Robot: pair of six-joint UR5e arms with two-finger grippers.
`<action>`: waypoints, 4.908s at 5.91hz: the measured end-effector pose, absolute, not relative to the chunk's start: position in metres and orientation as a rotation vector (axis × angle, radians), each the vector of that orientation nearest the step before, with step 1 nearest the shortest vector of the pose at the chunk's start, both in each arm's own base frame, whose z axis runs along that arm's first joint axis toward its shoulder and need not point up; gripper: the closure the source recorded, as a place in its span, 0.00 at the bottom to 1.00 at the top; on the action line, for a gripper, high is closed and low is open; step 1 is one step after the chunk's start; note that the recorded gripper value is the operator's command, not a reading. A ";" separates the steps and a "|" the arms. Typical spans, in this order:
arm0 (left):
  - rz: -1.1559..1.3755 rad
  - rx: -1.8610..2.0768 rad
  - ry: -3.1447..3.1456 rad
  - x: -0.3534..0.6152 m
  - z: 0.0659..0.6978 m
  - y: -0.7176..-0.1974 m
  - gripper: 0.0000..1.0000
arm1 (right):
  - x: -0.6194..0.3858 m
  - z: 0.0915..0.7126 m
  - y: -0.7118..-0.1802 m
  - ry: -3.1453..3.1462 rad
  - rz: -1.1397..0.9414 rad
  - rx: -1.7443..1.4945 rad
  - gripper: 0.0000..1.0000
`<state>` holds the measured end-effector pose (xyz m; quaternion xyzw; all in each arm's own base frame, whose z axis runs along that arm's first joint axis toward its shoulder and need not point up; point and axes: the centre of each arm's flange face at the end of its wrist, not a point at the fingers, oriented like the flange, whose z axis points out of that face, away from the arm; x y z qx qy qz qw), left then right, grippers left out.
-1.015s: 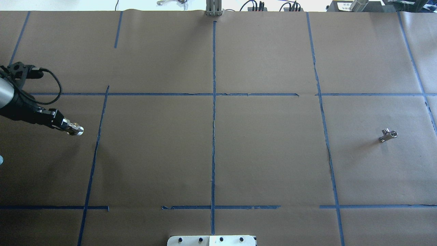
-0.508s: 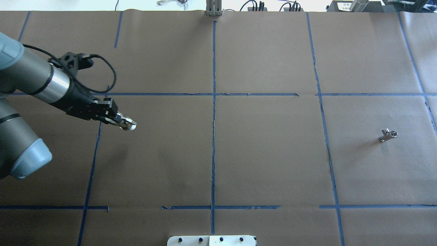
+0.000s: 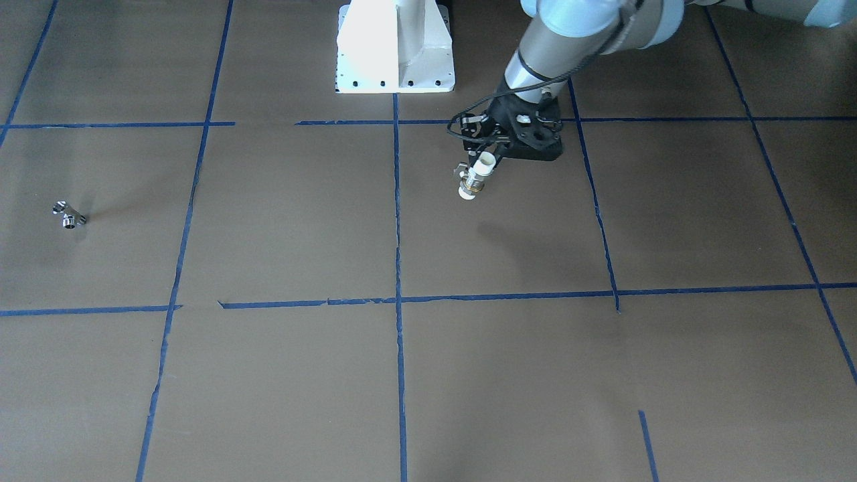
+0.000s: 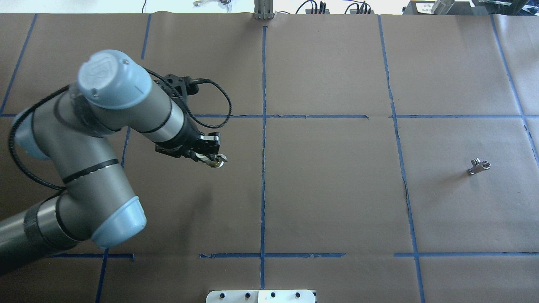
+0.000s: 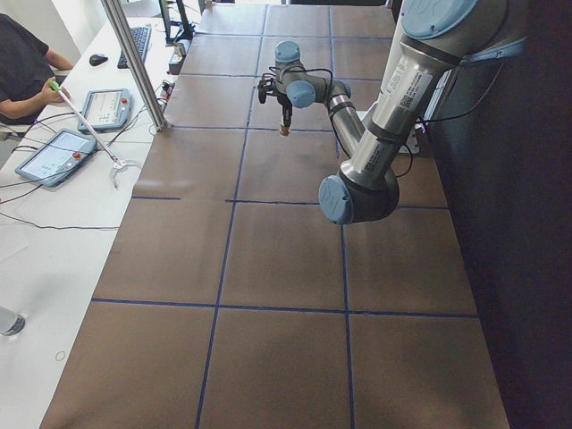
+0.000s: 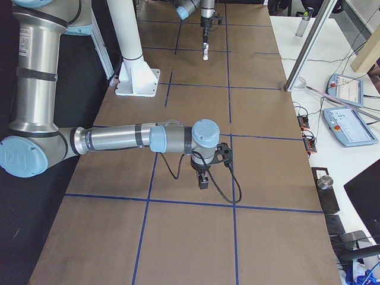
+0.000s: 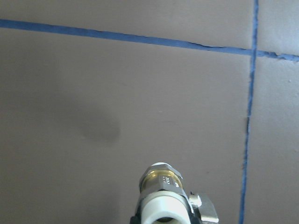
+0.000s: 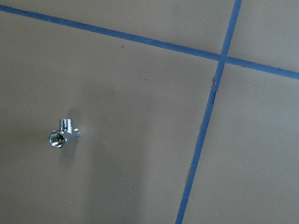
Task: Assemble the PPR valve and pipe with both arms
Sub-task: 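Carry the white fitting with the left gripper toward the table center, then lower the white fitting upright onto the grid crossing with the left gripper, then open the left gripper and lift away while the right arm reaches toward the chrome valve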
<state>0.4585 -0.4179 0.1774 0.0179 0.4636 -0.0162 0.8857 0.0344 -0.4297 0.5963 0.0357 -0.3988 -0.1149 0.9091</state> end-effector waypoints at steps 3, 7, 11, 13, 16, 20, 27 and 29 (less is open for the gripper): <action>-0.059 0.053 0.896 0.545 0.132 -0.429 1.00 | 0.034 0.598 -0.429 -0.823 -0.237 0.071 0.00; -0.050 0.045 0.866 0.582 0.126 -0.432 0.98 | 0.033 0.598 -0.430 -0.823 -0.239 0.069 0.00; -0.048 0.044 0.865 0.590 0.134 -0.434 0.78 | 0.032 0.598 -0.430 -0.823 -0.240 0.068 0.00; -0.044 0.042 0.864 0.593 0.134 -0.431 0.74 | 0.032 0.598 -0.430 -0.823 -0.240 0.068 0.00; -0.043 0.039 0.863 0.595 0.135 -0.430 0.44 | 0.031 0.597 -0.430 -0.833 -0.239 0.068 0.00; -0.036 0.055 0.898 0.604 0.141 -0.434 0.01 | 0.030 0.596 -0.429 -0.854 -0.236 0.067 0.00; -0.083 0.148 1.052 0.507 0.125 -0.431 0.01 | -0.029 0.581 -0.437 -0.893 -0.196 -0.018 0.00; -0.108 0.157 1.041 0.473 0.156 -0.432 0.01 | -0.088 0.565 -0.439 -0.868 -0.055 -0.028 0.00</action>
